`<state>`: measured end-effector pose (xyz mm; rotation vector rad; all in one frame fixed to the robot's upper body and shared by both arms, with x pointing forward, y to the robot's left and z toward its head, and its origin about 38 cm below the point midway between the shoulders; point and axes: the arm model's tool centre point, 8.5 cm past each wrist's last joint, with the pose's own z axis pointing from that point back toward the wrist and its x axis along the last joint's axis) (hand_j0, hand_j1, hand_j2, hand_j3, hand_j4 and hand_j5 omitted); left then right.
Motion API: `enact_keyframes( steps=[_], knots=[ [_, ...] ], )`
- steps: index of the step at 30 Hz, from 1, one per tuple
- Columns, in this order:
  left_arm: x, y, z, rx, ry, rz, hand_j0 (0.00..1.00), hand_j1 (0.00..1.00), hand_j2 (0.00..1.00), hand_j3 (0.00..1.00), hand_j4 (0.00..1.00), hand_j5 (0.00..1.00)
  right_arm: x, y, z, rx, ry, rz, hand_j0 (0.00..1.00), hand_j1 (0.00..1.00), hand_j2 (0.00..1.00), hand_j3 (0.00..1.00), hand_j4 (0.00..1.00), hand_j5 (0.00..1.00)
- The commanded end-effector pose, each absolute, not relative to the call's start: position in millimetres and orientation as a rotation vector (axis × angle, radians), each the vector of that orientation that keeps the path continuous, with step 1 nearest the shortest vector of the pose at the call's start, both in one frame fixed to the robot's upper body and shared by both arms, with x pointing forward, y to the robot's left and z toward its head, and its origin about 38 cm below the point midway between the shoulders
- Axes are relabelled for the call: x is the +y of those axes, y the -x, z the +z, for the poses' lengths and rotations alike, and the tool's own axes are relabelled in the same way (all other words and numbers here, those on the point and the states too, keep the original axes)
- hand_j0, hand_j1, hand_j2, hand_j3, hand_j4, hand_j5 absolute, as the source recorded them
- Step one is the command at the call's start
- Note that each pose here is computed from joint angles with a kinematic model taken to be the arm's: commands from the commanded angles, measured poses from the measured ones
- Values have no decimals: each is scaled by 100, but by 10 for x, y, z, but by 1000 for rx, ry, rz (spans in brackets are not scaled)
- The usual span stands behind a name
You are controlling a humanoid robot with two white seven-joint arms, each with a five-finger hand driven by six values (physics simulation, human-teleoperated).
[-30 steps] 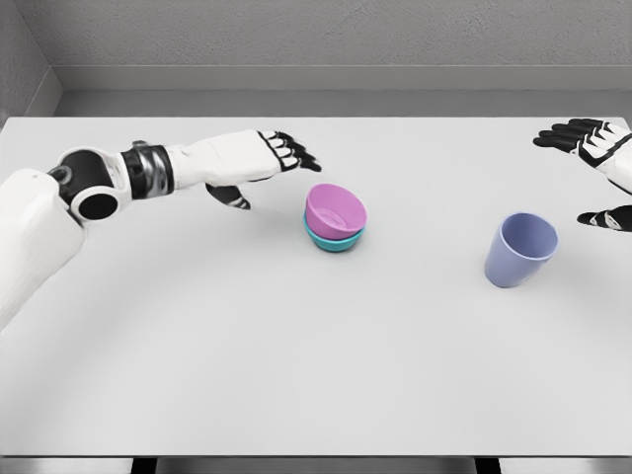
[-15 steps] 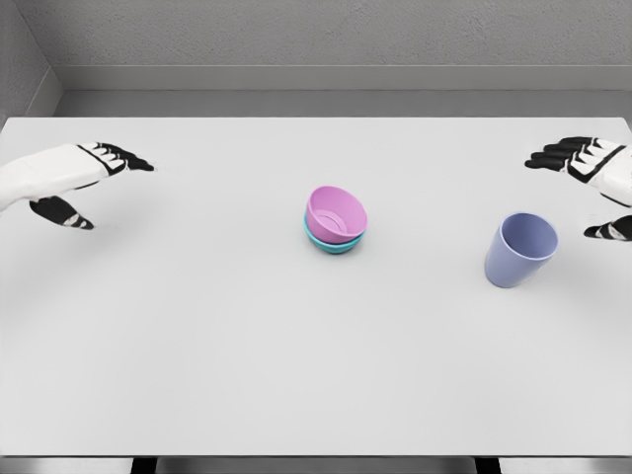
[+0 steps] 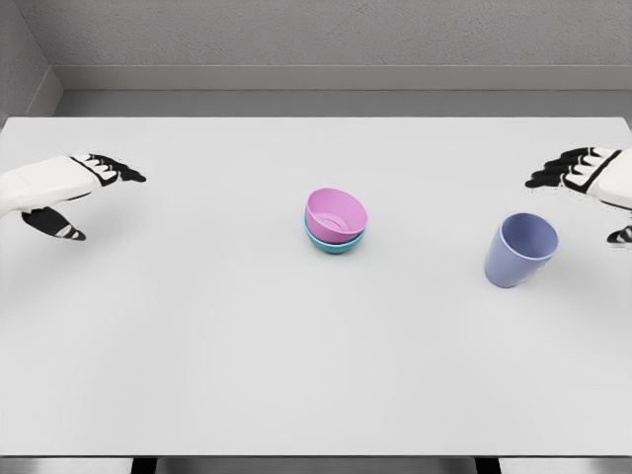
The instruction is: Stacking bowl and cup with both arms
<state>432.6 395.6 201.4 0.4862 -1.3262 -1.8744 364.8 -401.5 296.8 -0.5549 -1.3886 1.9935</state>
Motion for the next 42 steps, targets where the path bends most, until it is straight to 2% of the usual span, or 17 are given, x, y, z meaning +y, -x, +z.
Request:
enact_keyframes(
  steps=[1, 3, 8, 27, 42],
  knots=[
    [3939, -4321, 2054, -1335, -491, -1879, 100, 100, 100, 100, 100, 100, -3858, -3656, 2696, -1385, 451, 2007, 100, 100, 100, 100, 100, 100],
    [3969, -4322, 2070, -1337, -501, -1869, 100, 100, 100, 100, 100, 100, -3651, -3722, 2590, -1401, 390, 2044, 100, 100, 100, 100, 100, 100],
    [3964, -4330, 2083, -1346, -504, -1863, 100, 100, 100, 100, 100, 100, -3570, -3722, 2510, -1405, 353, 2053, 100, 100, 100, 100, 100, 100],
    [3950, -4304, 2037, -1342, -492, -1866, 100, 100, 100, 100, 100, 100, -3656, -3721, 2512, -1378, 367, 2047, 100, 100, 100, 100, 100, 100],
    [3940, -4299, 2024, -1344, -487, -1865, 100, 100, 100, 100, 100, 100, -3783, -3801, 2217, -1319, 315, 1983, 100, 100, 100, 100, 100, 100]
  ],
)
